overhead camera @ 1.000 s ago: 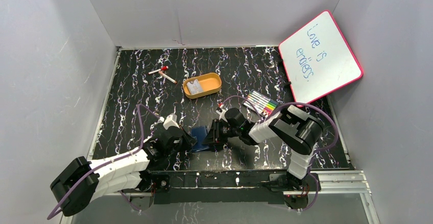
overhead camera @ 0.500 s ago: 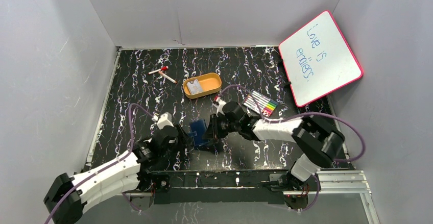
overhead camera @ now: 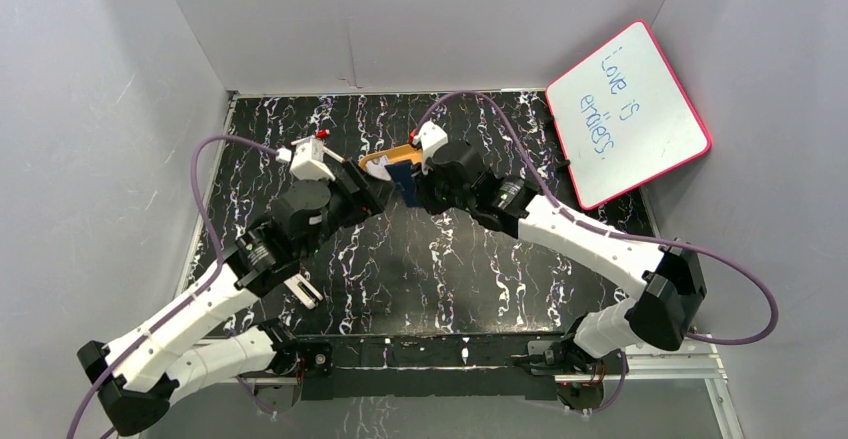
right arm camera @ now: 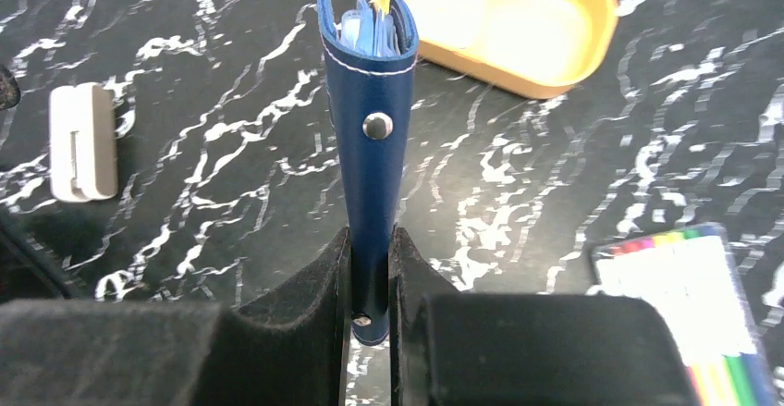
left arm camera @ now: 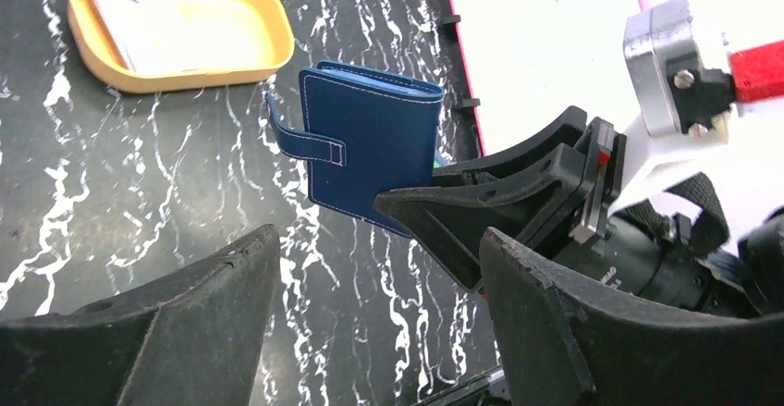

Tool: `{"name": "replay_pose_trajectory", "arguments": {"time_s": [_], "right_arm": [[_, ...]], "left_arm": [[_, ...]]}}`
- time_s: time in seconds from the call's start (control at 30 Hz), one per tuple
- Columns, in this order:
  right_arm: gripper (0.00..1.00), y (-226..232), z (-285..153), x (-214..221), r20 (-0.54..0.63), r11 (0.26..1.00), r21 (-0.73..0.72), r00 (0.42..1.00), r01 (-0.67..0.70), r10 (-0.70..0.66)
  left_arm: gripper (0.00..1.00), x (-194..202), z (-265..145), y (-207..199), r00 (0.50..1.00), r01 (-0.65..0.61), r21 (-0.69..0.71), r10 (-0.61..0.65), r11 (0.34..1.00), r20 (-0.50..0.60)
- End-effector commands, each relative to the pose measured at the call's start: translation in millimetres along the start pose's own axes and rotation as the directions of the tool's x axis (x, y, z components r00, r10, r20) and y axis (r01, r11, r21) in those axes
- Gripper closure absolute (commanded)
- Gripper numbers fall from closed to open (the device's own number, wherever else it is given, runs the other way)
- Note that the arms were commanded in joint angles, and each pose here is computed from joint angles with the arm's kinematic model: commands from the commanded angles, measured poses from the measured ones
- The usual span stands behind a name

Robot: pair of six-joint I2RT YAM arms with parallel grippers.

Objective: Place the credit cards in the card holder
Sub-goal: Pick up the card holder from the center of the board, then adjust the card holder.

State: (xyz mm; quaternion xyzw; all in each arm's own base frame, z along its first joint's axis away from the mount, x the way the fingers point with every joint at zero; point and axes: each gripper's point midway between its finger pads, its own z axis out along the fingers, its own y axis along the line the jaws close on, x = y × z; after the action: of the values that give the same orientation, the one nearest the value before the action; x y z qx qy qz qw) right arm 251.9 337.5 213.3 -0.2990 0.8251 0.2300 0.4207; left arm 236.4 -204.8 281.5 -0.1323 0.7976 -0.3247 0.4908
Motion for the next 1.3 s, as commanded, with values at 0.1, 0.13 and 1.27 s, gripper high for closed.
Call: {"name": "replay_pose_trajectory", "arguments": {"time_s": [0.1,0.13,1.27], "right_arm": [[1.00,-45.9,-34.5,-43.0,0.035,0.940,0.257,0.970,0.224,-0.241],[1.00,-51.9,-39.0,-48.0,0.048,0.920,0.301,0.960,0.250,-0.277],[1.00,-41.2,-175.1,-168.9,0.043,0.073,0.826,0.068,0.560,-0.997]], "left_arm": [[0.22,-26.8,12.9,-27.3,0.997,0.071,-0.035,-0.069,0.997,0.040],[0.20,-32.3,11.2,-28.8,0.994,0.100,-0.046,-0.097,0.994,0.054],[0.08,-74.6,-7.3,-156.7,0.934,0.355,0.226,-0.333,0.907,-0.129]]}}
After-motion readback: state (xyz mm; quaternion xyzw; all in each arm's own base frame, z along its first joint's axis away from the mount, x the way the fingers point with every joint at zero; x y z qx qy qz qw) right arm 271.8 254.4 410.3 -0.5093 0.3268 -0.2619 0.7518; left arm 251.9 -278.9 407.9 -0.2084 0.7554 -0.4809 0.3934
